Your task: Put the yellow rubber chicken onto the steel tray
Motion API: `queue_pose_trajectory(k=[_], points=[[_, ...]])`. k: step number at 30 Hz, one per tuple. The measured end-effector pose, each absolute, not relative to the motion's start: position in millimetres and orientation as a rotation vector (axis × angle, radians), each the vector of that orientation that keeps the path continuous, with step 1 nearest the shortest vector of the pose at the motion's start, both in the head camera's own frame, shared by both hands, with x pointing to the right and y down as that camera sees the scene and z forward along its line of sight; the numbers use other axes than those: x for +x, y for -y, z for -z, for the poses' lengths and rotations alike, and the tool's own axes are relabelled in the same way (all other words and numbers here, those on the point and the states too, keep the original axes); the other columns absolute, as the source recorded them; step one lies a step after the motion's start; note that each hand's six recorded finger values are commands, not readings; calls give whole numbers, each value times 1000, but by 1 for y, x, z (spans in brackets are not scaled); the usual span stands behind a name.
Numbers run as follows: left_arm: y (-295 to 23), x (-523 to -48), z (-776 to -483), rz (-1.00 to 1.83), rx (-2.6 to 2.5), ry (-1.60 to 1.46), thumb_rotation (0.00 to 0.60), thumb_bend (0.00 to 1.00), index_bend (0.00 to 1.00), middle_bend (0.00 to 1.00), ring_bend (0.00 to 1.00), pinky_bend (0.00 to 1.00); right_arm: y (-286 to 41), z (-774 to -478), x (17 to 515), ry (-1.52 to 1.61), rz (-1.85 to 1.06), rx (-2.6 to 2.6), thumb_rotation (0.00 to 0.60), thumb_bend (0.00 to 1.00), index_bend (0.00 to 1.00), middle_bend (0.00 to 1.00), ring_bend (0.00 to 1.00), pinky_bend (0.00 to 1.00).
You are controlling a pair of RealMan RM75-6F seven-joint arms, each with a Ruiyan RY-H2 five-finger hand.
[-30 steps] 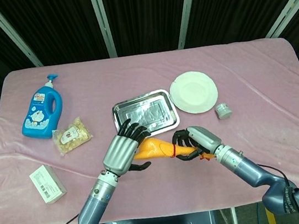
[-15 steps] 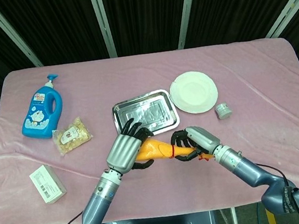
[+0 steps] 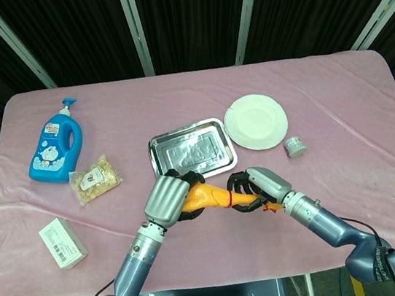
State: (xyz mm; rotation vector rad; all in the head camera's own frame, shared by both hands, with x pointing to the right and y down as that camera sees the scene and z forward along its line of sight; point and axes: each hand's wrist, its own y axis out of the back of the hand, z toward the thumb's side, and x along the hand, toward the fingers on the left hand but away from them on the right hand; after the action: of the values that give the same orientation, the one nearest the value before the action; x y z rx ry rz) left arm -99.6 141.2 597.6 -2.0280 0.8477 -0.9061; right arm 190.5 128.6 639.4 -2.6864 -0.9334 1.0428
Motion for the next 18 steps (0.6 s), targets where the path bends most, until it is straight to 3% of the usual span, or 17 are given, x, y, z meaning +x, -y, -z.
queue_pose_trajectory(k=[1,4,7,11,18], points=[[-141,-100,-598,908,-2028,-848,600,449,722,724,610,389,-129,-640,191,934,-1043,-2686,600,673,940,730,737,846],[-141,-101,-599,914,-2028,-848,600,173,467,569,498,389,-128,-641,192,937,-1047,-2685,600,674,940,730,737,846],[-142,-104,-599,922,-2027,-848,600,30,271,410,355,381,-127,-642,193,942,-1051,-2683,600,676,940,730,737,846],[-140,-108,-597,933,-2020,-855,600,9,166,305,267,358,-126,-643,195,949,-1058,-2679,600,679,940,730,737,846],[-137,-110,-597,933,-2015,-858,600,9,154,289,256,357,-125,-643,196,954,-1058,-2678,600,683,940,730,737,846]])
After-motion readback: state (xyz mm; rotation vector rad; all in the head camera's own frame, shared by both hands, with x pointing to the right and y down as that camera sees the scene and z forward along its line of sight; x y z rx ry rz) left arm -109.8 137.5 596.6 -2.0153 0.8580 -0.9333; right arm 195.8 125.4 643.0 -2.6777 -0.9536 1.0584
